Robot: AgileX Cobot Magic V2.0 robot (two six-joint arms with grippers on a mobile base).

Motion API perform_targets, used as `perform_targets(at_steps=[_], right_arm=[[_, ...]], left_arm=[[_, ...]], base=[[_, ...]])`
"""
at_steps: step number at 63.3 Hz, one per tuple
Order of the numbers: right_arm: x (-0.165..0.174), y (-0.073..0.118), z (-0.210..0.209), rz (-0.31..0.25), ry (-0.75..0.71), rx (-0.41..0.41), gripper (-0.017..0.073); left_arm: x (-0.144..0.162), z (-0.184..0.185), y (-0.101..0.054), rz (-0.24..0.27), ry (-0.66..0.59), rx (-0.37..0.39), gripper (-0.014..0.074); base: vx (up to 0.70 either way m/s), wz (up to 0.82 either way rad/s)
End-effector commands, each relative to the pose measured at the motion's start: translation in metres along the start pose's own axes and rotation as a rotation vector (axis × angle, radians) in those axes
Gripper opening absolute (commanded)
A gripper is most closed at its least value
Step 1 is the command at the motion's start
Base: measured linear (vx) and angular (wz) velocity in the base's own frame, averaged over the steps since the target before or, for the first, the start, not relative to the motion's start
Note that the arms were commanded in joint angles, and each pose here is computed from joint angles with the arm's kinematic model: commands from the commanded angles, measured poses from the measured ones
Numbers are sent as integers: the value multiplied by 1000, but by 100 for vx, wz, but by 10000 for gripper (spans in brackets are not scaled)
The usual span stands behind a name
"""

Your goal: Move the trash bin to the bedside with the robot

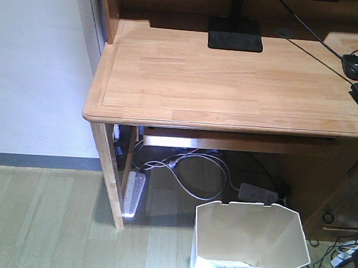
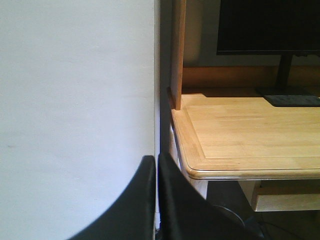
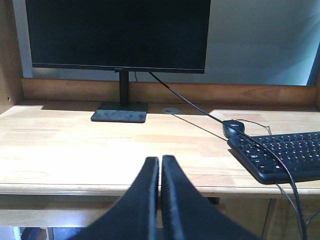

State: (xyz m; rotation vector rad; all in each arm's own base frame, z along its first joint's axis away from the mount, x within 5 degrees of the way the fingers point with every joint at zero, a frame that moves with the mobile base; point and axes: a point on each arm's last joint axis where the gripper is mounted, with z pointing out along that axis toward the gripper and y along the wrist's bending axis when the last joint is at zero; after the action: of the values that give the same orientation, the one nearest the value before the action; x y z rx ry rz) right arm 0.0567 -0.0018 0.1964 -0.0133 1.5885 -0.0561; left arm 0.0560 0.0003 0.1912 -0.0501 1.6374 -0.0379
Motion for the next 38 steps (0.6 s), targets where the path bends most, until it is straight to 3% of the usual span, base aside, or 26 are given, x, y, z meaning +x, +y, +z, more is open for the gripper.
perform_targets(at_steps=[1, 18, 27, 38], right_arm=[[-2, 0, 0, -30, -75, 3, -10], [-5, 0, -1, -10, -101, 2, -10], [-18, 0, -3, 74, -152, -3, -10], [-43, -2, -2, 75, -86, 2, -10]], left_arm=[[2, 1, 0, -18, -53, 6, -6], [2, 1, 0, -18, -53, 6, -6], [2, 1, 0, -18, -53, 6, -6], [2, 1, 0, -18, -53, 6, -6]], base=[[0, 0], [0, 0], [0, 0], [0, 0]])
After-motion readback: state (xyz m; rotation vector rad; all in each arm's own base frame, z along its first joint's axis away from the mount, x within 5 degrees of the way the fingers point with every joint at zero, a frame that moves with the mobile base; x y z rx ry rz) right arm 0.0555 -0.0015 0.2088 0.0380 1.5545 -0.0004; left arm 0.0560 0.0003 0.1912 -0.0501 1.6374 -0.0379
